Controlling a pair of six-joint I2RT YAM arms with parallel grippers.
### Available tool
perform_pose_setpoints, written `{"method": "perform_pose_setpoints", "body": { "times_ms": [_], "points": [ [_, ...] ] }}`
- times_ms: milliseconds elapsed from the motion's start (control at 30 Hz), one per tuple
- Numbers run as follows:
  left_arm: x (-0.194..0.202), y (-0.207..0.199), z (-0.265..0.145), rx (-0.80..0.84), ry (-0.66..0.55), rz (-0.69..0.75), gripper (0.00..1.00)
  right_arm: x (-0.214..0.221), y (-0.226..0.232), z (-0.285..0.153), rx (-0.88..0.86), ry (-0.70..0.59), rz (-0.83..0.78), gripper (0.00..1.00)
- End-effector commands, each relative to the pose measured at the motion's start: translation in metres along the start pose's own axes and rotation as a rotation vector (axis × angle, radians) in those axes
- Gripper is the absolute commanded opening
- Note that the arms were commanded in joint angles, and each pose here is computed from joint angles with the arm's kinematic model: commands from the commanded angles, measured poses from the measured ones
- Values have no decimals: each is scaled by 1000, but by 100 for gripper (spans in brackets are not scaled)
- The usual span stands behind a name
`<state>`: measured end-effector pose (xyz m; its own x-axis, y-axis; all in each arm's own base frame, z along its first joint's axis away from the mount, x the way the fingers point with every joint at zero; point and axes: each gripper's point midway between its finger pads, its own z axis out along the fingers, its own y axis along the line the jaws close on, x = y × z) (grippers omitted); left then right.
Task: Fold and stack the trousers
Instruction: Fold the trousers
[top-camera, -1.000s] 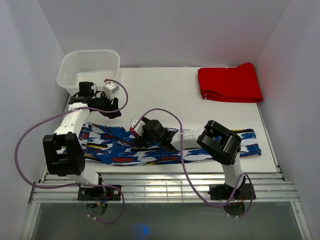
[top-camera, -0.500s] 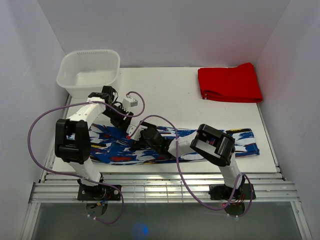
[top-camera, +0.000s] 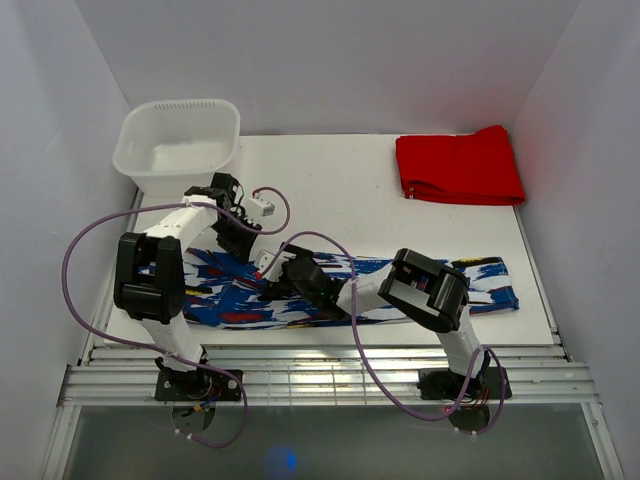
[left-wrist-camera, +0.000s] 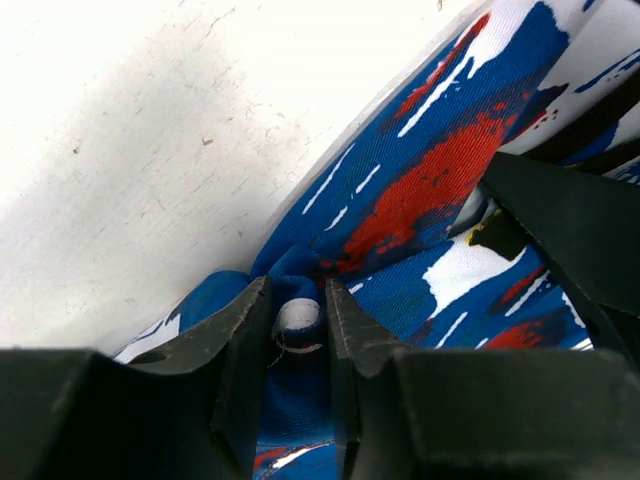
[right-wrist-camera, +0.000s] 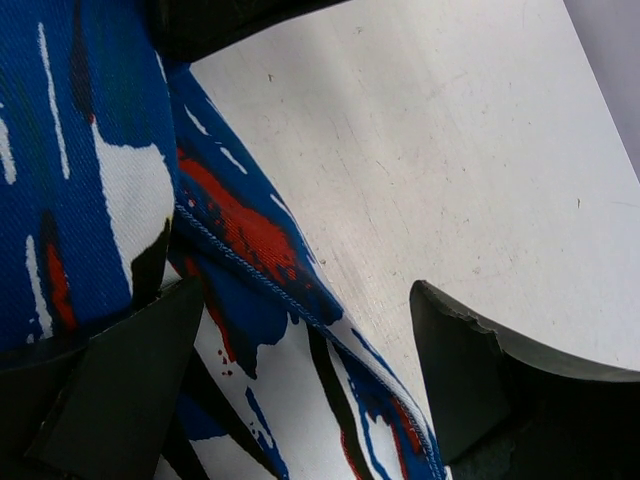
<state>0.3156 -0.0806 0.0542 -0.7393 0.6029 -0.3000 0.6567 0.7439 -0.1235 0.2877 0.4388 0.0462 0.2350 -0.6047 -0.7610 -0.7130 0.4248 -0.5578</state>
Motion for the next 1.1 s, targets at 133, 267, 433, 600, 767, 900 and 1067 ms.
{"method": "perform_pose_setpoints", "body": {
  "times_ms": [133,267,433,600,767,900,1067],
  "points": [
    [1,14,-3,-86,8,16,12,99,31,-22,-101,294,-138,90],
    [-22,21,-19,-148,-108,0,0,99,32,-22,-106,298,-136,90],
    [-56,54,-61,-370,-319,-41,0,98,31,-23,-109,298,-135,90],
    [-71,70,-80,-478,-431,-62,0,100,33,-24,-115,308,-126,90],
    [-66,79,-85,-551,-445,-72,0,102,34,-25,-123,316,-128,90],
    [-45,62,-66,-464,-380,-37,0,105,37,-25,-133,324,-130,90],
    [-33,36,-47,-315,-326,-1,43,102,34,-25,-127,316,-143,90]
  ]
}}
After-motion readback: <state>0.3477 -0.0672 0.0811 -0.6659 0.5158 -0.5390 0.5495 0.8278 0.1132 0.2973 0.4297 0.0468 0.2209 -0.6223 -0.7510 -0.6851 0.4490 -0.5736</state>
